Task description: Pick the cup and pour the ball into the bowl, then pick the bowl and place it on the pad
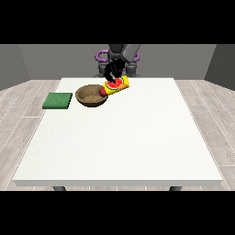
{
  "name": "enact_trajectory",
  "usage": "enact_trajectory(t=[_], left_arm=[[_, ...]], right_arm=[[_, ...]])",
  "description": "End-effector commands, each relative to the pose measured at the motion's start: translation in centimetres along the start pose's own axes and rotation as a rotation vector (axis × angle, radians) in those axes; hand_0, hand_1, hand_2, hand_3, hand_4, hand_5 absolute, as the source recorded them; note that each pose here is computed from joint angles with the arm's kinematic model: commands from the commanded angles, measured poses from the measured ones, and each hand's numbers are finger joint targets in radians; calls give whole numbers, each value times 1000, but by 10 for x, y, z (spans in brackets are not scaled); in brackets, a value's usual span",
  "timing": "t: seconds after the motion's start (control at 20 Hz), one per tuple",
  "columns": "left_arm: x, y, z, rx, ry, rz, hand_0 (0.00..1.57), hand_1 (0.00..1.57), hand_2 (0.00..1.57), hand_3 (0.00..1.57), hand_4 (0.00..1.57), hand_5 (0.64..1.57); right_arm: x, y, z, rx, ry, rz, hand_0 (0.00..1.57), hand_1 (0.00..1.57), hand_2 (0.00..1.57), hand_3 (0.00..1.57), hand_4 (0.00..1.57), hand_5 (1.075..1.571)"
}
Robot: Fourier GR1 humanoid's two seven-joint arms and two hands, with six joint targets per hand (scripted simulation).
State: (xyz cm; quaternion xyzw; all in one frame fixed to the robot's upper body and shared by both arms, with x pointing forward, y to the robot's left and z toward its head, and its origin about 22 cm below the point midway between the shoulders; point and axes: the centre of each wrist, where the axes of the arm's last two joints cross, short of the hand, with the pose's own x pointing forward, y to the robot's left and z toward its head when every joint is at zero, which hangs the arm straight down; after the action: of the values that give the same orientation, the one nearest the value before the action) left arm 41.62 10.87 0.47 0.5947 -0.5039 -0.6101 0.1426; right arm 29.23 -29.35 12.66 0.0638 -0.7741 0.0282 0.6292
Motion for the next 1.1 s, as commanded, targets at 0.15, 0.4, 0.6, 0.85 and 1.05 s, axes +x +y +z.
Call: enact_trajectory(t=[0.15, 0.4, 0.6, 0.85, 1.05], left_arm=[[43, 15, 11, -12, -74, -86, 1499, 1499, 1571, 1571, 1059, 1507], [13, 5, 10, -11, 193, 373, 1271, 1271, 1533, 1477, 960, 1490], [-48, -3, 9, 78, 419, 577, 1251, 1251, 1571, 1571, 781, 1571], [-56, -36, 55, 183, 552, 815, 1211, 1211, 1571, 1571, 933, 1571], [-62, -61, 101, 268, 580, 917, 1554, 1554, 1571, 1571, 1311, 1549]], right_arm=[[-31, -18, 11, -21, 62, 7, 0, 0, 0, 0, 378, 1564], [-11, -37, 21, -44, 23, -7, 0, 0, 0, 0, 378, 1564], [-19, -47, 39, -69, 67, 27, 0, 0, 0, 0, 360, 1564], [-5, -31, 33, -57, -25, 20, 0, 0, 0, 0, 397, 1565], [17, -40, 37, -77, -111, 42, 0, 0, 0, 0, 397, 1566]])
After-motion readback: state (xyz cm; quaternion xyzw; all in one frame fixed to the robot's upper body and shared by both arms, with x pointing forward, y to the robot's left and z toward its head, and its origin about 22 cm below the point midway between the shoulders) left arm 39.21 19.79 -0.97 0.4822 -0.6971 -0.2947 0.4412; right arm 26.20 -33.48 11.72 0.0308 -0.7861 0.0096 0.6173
